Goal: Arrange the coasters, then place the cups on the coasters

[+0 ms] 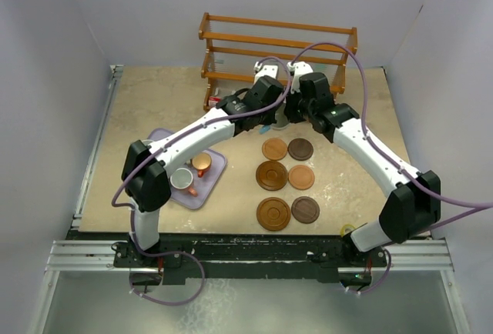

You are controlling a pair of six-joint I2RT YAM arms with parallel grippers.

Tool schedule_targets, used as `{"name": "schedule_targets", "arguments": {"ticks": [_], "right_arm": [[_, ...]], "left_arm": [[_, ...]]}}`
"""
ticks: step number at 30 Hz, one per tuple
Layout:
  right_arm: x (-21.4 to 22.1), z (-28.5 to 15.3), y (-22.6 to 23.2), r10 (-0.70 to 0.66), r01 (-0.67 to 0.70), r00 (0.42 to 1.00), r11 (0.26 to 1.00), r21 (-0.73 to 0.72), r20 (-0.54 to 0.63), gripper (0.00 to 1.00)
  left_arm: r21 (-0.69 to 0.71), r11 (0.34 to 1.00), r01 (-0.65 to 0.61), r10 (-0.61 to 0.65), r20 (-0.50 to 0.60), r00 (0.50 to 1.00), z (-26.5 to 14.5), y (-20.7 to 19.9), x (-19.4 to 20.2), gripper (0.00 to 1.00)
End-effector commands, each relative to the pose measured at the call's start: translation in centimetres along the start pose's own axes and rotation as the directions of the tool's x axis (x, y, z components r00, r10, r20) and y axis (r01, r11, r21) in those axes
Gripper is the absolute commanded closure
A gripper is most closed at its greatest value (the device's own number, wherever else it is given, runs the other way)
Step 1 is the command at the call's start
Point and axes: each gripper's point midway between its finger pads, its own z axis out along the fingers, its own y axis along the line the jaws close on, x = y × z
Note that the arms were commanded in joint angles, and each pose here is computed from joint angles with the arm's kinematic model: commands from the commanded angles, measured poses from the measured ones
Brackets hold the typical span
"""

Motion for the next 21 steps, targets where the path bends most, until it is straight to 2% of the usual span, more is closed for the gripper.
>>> {"name": "schedule_targets", "arguments": {"ticks": [1, 3, 9, 13, 16, 21], "right_arm": [[-1.5, -0.6, -0.2, 0.005, -0.005, 1.000, 1.000, 0.013, 0.023, 0.93], [-1.6, -0.8, -0.2, 0.003, -0.003, 1.000, 1.000, 0.008, 0.025, 1.00], [-2.6, -1.5, -1.5, -0.019, 0.016, 0.998, 0.998, 0.056, 0.053, 1.00], [-2.7, -1.5, -2.8, -0.016, 0.013, 0.999, 0.997, 0.078, 0.045, 1.00], [-2.4, -1.5, -3.8, -0.024, 0.021, 0.999, 0.995, 0.095, 0.033, 1.00], [-1.9, -1.8, -5.3, -0.062, 0.060, 0.998, 0.992, 0.114, 0.010, 1.00]], "left_arm": [[0.122, 0.990, 0.072, -0.091, 0.161, 0.983, -3.0, -2.5, -6.0, 0.97], [0.154, 0.986, 0.058, -0.083, 0.162, 0.983, -3.3, -3.0, -6.1, 0.97], [0.310, 0.951, -0.018, -0.027, 0.141, 0.990, -4.4, -5.2, -5.1, 0.88], [0.379, 0.924, -0.043, -0.009, 0.133, 0.991, -5.0, -5.3, -5.0, 0.74], [0.428, 0.902, -0.055, -0.001, 0.129, 0.992, -5.3, -4.7, -5.1, 0.60], [0.568, 0.818, -0.089, 0.032, 0.110, 0.993, -6.0, -3.6, -5.0, 0.43]]}}
